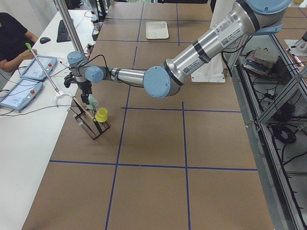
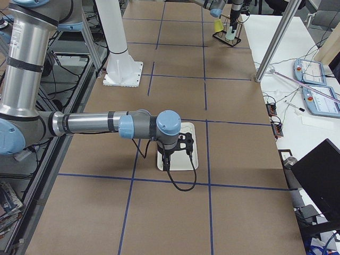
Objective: Left arm grabs green cup and hands to right arm on tray
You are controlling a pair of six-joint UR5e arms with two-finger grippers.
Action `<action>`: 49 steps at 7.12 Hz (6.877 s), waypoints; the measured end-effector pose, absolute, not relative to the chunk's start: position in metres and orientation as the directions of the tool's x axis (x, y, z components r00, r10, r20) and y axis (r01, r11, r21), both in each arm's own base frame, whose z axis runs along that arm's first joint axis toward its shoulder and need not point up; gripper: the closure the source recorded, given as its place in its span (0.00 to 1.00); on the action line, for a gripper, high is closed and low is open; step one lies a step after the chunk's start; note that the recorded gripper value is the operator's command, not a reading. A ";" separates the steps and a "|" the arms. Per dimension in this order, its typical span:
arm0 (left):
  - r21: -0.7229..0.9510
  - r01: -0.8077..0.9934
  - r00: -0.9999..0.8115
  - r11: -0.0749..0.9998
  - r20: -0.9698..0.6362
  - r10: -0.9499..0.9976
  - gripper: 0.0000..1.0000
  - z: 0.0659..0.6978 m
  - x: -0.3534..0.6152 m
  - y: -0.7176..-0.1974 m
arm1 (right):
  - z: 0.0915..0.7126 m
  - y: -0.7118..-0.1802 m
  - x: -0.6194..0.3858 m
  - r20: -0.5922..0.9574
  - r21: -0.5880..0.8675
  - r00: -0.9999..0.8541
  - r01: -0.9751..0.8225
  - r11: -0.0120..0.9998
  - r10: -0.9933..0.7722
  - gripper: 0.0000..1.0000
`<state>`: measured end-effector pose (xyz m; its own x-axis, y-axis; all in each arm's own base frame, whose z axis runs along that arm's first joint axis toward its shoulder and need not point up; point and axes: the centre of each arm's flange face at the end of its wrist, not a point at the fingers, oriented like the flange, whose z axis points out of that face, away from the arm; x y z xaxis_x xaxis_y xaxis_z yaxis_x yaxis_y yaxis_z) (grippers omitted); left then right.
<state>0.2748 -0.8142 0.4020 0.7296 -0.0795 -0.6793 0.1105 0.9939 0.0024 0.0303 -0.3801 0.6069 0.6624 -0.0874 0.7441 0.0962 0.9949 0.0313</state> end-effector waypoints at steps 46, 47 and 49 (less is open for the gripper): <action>-0.427 -0.321 -0.709 0.845 -0.483 -0.514 0.84 0.149 0.500 -0.298 | 0.204 -0.310 -0.293 0.832 -0.031 -0.550 0.074 0.997 0.067 0.24; -0.426 -0.323 -0.710 0.845 -0.481 -0.514 0.82 0.147 0.501 -0.297 | 0.204 -0.310 -0.295 0.832 -0.033 -0.550 0.078 0.996 0.071 0.59; -0.426 -0.324 -0.711 0.845 -0.480 -0.514 0.55 0.146 0.501 -0.297 | 0.205 -0.309 -0.297 0.832 -0.035 -0.550 0.081 0.996 0.074 1.00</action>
<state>0.5007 -0.2973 0.1462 -0.7108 -0.5141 -0.4801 -0.3237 0.8450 -0.4256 -0.2966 -0.3092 0.2047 -0.5496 0.0741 0.8321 0.0813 0.9961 -0.0350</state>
